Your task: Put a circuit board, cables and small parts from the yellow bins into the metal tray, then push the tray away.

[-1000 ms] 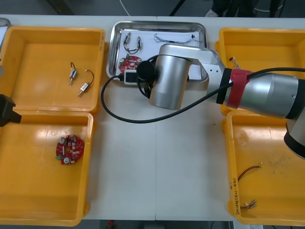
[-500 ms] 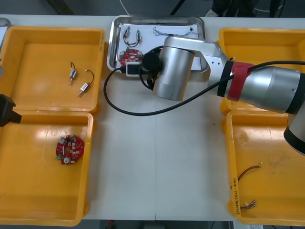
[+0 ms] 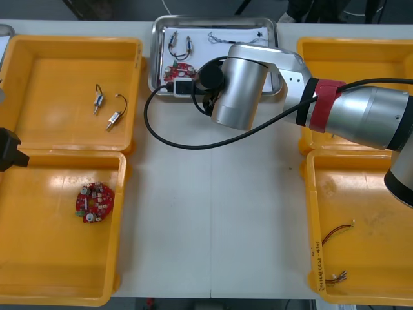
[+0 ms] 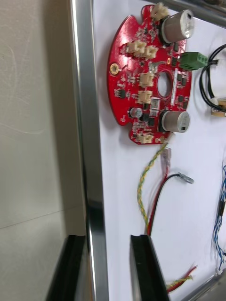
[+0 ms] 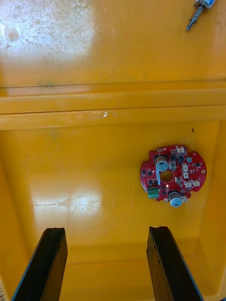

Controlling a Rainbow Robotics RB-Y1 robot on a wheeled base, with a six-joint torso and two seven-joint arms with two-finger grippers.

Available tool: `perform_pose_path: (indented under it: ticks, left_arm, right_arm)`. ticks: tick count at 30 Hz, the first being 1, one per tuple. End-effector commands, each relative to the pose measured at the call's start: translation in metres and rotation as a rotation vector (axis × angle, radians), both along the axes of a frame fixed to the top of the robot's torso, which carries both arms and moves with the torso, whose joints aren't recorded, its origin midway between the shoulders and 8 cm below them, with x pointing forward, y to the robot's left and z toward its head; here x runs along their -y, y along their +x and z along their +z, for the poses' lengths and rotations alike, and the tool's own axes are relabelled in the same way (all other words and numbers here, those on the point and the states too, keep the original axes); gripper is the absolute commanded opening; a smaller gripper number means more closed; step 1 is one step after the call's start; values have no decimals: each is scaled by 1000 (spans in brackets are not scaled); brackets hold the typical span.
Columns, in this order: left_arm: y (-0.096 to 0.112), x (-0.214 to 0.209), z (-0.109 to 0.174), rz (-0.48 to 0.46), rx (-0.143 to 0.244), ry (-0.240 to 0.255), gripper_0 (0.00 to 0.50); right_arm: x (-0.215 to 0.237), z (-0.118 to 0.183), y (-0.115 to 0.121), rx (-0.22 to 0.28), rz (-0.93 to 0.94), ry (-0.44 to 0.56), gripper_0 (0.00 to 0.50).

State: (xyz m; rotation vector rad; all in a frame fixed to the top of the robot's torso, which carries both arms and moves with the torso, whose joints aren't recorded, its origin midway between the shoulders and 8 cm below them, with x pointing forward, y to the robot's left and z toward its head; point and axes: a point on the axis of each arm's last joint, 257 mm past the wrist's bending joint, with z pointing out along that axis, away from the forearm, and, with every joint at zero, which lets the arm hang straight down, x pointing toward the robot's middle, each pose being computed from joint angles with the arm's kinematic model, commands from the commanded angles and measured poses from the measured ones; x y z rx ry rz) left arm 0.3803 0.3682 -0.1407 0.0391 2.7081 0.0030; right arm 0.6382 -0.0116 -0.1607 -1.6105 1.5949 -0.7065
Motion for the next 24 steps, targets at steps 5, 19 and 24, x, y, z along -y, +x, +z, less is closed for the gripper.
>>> perform_pose_path:
  ticks: [5,19,24]
  left_arm:
    - [-3,-20,15,-51,22,92,500]
    - [-3,-20,15,-51,22,92,500]
    - [-3,-20,15,-51,22,92,500]
  right_arm:
    - [-11,33,10,57,43,-40,500]
    - [-1,39,-33,-124,-112,45,500]
    - [20,39,-61,-253,-222,126,500]
